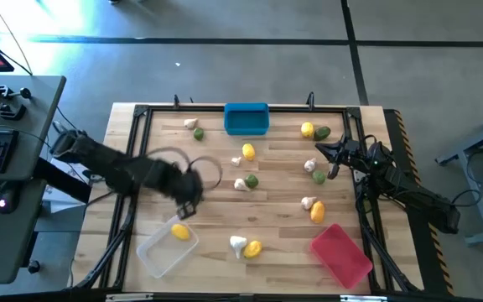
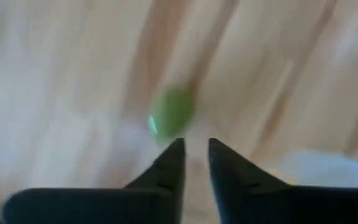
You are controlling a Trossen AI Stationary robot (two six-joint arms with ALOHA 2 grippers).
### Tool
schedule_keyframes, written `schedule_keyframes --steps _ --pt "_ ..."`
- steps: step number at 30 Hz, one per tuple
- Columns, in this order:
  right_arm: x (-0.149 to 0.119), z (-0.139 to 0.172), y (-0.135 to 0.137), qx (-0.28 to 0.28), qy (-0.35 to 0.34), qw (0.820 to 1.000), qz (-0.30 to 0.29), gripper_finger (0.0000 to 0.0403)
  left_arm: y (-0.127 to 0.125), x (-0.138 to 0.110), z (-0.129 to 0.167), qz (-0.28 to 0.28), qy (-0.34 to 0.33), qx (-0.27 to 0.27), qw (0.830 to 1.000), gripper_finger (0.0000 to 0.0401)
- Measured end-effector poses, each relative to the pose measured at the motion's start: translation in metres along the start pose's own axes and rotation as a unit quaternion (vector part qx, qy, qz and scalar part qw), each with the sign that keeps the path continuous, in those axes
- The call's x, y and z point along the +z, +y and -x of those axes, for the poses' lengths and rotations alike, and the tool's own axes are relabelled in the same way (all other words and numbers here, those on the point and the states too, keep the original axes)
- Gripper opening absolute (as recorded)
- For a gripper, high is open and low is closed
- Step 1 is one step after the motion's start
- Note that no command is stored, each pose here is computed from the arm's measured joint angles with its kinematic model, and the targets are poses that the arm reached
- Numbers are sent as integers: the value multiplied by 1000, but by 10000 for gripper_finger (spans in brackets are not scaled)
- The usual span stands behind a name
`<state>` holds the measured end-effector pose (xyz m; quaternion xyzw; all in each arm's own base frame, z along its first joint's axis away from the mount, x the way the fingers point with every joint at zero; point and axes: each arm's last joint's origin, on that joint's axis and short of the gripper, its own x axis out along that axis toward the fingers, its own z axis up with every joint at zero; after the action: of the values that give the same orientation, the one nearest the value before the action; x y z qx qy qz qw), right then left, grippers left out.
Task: Sort produce into baskets
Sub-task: Put the lemon into the transparent bin
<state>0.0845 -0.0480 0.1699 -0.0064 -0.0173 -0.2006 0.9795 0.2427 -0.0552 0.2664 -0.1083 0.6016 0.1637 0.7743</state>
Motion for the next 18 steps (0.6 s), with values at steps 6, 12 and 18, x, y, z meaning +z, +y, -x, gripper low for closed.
schedule_keyframes --steps 6,12,18 --pt "0 0 0 0 0 1000 0 0 46 62 -20 -103 -114 -23 988 7" --pt "0 0 0 0 0 1000 0 0 94 109 -41 -171 -220 -76 957 1" --pt "0 0 0 0 0 1000 0 0 118 132 -73 -229 -224 -106 941 0"
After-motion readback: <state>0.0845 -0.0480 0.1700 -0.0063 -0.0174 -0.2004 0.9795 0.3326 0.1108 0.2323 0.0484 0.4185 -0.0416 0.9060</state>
